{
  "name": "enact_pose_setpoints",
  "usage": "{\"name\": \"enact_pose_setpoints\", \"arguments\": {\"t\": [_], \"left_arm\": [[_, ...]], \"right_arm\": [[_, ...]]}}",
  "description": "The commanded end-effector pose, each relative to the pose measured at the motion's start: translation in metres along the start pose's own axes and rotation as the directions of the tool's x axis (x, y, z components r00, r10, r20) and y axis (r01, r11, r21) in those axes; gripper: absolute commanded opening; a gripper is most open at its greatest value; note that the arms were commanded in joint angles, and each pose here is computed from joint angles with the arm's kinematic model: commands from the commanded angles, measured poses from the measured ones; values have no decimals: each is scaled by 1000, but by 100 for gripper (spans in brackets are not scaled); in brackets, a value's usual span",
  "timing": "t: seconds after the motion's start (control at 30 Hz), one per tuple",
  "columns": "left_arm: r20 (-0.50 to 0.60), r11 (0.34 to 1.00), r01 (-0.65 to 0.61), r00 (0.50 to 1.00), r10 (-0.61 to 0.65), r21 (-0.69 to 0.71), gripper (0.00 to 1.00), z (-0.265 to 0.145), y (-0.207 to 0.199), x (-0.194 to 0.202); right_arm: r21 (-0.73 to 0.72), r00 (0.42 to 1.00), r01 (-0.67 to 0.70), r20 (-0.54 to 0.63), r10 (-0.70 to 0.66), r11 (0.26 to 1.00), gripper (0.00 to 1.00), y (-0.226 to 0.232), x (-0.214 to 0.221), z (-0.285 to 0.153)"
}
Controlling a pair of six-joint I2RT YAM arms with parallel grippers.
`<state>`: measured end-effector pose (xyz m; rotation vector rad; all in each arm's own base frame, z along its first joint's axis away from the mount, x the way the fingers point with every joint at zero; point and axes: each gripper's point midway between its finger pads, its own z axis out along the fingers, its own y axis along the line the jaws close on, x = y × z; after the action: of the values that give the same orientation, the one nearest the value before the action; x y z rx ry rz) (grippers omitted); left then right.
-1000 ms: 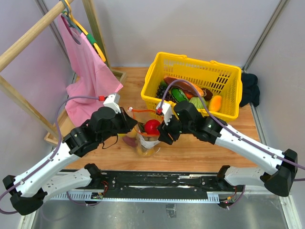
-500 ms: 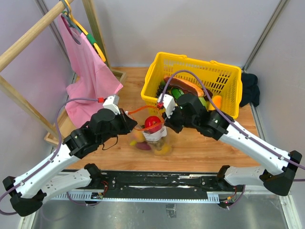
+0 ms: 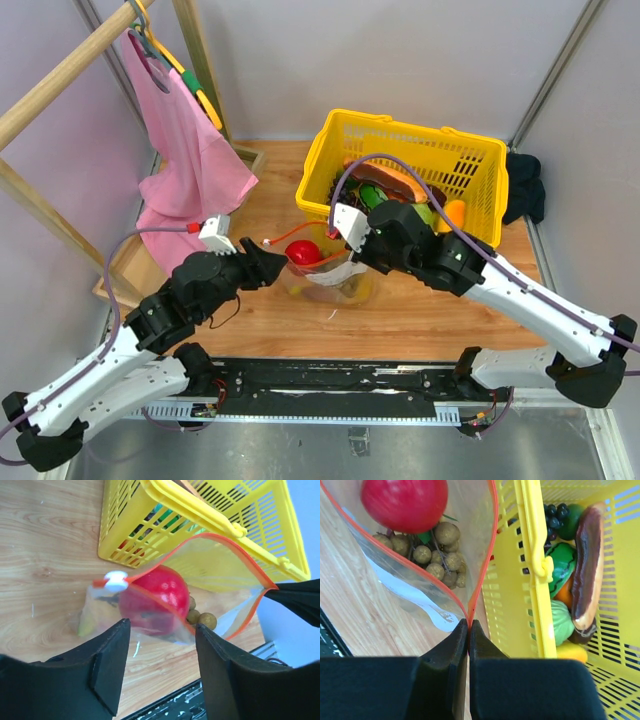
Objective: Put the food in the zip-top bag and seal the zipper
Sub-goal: Pick up the zipper food storage bag at the center of the board, then place the zipper food storage bag at the center of the board.
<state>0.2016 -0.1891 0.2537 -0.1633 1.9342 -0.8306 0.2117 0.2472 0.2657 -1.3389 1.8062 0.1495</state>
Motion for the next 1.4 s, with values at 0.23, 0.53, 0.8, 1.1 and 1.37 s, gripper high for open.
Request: {"name": "enact_pose_setpoints", "arguments": {"t": [0.23, 0.53, 0.8, 1.1, 1.37], "left_arm": [[331, 986, 6, 942, -61, 166, 83, -34, 18, -30], [359, 962, -115, 933, 19, 247, 85, -20, 14, -10], [374, 918, -208, 925, 72, 337, 85, -8, 5, 11], [372, 848, -363, 903, 217, 387, 86, 14, -9, 33], [364, 765, -439, 887, 285, 471, 85, 32, -13, 41]], "right_arm": [[108, 996, 79, 42, -84, 991, 1, -17, 4, -20], [141, 989, 111, 82, -123, 984, 1, -18, 11, -23], [204, 972, 202, 78, -222, 958, 1, -28, 26, -44], [213, 945, 275, 119, -304, 937, 1, -22, 45, -58], [231, 939, 288, 125, -322, 929, 1, -19, 60, -65]]}}
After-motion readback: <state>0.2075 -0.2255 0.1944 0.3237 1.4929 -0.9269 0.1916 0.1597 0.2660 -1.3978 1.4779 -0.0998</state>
